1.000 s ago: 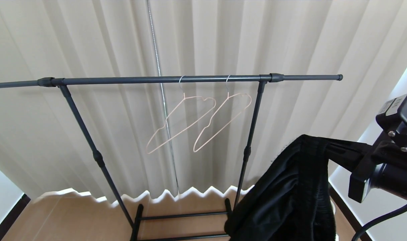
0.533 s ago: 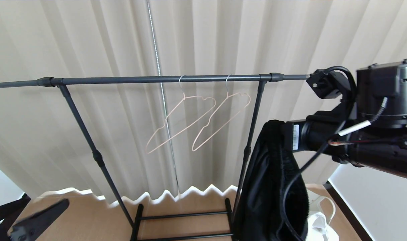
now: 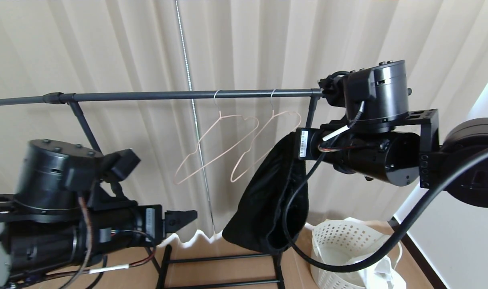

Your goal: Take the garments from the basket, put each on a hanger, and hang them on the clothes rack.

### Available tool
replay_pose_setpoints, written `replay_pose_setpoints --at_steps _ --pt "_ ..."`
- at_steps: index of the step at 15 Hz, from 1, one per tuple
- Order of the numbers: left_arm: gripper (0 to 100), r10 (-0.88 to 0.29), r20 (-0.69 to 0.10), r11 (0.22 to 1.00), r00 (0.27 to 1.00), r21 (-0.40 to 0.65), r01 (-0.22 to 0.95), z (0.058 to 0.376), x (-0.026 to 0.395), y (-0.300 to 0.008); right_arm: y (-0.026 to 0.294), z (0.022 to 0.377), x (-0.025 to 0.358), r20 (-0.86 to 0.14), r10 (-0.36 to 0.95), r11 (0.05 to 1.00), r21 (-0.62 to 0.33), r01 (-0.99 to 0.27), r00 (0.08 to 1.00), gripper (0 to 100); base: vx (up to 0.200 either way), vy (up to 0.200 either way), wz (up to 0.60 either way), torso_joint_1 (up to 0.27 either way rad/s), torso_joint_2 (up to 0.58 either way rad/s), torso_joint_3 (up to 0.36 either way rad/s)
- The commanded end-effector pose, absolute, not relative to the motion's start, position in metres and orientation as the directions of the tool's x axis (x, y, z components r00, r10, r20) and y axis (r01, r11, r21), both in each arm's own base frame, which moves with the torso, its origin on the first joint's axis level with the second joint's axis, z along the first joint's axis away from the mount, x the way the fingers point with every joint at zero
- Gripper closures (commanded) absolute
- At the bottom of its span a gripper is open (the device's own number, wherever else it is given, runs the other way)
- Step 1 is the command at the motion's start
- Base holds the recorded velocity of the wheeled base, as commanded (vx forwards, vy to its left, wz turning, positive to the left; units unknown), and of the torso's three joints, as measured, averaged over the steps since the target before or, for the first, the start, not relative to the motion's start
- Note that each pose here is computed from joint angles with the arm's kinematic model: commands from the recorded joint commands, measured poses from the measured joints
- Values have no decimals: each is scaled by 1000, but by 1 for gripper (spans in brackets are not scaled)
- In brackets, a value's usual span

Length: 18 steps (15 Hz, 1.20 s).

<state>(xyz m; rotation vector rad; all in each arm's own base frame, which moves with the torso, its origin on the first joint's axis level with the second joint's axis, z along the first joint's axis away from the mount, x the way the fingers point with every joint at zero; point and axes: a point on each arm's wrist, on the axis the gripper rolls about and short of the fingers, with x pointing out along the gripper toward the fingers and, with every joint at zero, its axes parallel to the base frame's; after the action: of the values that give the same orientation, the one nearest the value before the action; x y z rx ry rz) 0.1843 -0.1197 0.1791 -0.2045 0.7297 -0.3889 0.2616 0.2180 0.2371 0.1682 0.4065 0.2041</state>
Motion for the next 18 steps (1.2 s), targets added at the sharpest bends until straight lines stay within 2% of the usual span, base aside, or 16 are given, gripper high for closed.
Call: replay_pose_setpoints --at_steps 1,3,5,9,11,15,18 --pt "0 -440 -690 897 575 -314 310 154 197 -171 242 223 271 -391 224 969 186 -162 893 100 0 0 0 0 0 0" --pt "0 -441 -702 894 559 -291 340 139 199 -194 252 220 280 -378 193 971 206 -121 906 100 0 0 0 0 0 0" --pt "0 -426 -690 901 585 -267 341 119 207 -214 254 224 277 -370 201 966 231 -119 907 100 0 0 0 0 0 0" --pt "0 -414 -676 910 609 -313 271 99 222 -244 253 236 262 -350 232 954 263 -142 908 100 0 0 0 0 0 0" --pt "0 -409 -679 912 609 -328 247 96 227 -249 253 242 254 -338 248 949 273 -157 908 100 0 0 0 0 0 0" --pt "0 -302 -718 953 627 -244 179 70 236 -251 246 253 245 -310 238 947 284 -149 920 100 0 0 0 0 0 0" --pt "0 -273 -756 962 594 -205 181 55 229 -251 238 261 241 -294 233 944 296 -144 927 100 0 0 0 0 0 0"
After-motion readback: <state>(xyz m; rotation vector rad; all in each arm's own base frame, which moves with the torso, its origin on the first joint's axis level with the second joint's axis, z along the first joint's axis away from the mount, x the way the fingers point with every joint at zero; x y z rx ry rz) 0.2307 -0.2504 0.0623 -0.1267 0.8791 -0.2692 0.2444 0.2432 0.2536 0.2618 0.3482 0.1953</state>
